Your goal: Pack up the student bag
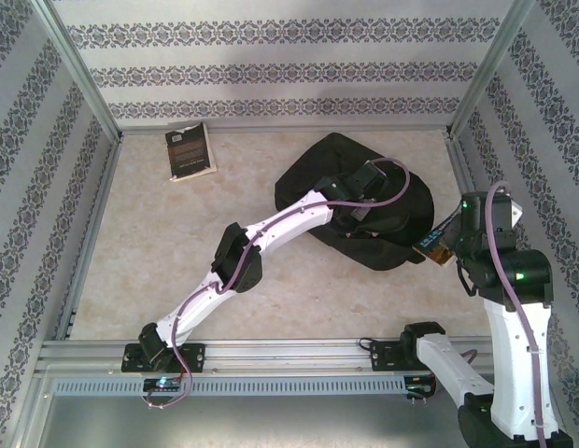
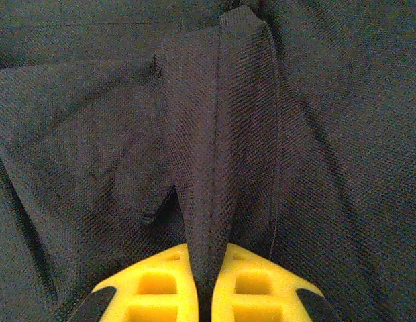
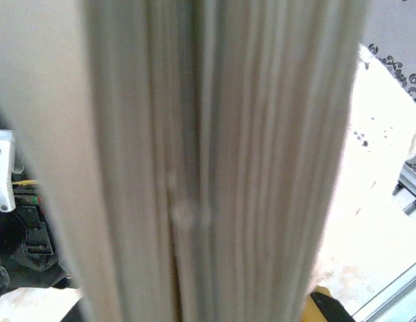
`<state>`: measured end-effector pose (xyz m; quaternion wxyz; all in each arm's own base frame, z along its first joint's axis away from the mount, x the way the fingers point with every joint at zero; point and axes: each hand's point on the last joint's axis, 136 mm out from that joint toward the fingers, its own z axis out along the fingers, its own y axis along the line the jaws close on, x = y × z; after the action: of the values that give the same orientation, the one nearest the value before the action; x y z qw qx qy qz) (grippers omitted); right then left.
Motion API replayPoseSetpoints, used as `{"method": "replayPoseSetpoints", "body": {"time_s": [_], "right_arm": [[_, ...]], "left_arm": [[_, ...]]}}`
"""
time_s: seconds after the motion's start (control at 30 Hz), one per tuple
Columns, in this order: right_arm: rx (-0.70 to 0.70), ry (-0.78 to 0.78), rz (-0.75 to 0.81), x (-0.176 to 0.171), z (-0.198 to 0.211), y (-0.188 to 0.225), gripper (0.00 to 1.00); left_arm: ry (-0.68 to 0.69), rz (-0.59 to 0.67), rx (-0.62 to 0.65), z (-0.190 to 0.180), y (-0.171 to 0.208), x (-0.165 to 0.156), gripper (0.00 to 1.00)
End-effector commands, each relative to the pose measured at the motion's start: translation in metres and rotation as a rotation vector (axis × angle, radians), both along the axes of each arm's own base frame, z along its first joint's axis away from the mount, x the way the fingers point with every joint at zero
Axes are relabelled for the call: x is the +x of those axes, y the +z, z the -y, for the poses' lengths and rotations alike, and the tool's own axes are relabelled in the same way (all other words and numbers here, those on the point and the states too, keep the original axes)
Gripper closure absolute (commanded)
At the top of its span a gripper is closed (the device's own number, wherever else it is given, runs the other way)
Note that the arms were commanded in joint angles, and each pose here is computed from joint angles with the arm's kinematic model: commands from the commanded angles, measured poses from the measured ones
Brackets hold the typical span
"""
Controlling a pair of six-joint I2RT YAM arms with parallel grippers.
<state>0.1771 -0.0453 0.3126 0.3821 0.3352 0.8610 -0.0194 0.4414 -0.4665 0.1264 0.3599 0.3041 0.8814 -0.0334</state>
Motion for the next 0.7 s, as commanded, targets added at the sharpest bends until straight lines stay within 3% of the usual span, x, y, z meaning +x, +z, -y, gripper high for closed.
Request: {"method": "replayPoseSetpoints", "body": {"time_s": [0.0,0.3,0.5,0.67], "right_arm": [[-0.048,-0.029,0.062,-0.003,0.01,0.019,1.0],[0.015,-0.048,0.105,0.011,0.005,0.013,0.99],[0.242,0.063,0.233,0.049,-0.033,0.004,0.99],[0.438,0.17,0.329,0.077,-0.067,0.0,1.0]], "left_arm": [[0.035,0.052,-0.05,-0.011,0.036,0.015,1.0],[0.012,-0.151,-0.391,-0.037,0.098,0.018,1.0],[-0.042,-0.25,-0.531,-0.052,0.11,0.002,1.0],[-0.072,-0.302,-0.569,-0.07,0.115,-0.021,1.0]]}}
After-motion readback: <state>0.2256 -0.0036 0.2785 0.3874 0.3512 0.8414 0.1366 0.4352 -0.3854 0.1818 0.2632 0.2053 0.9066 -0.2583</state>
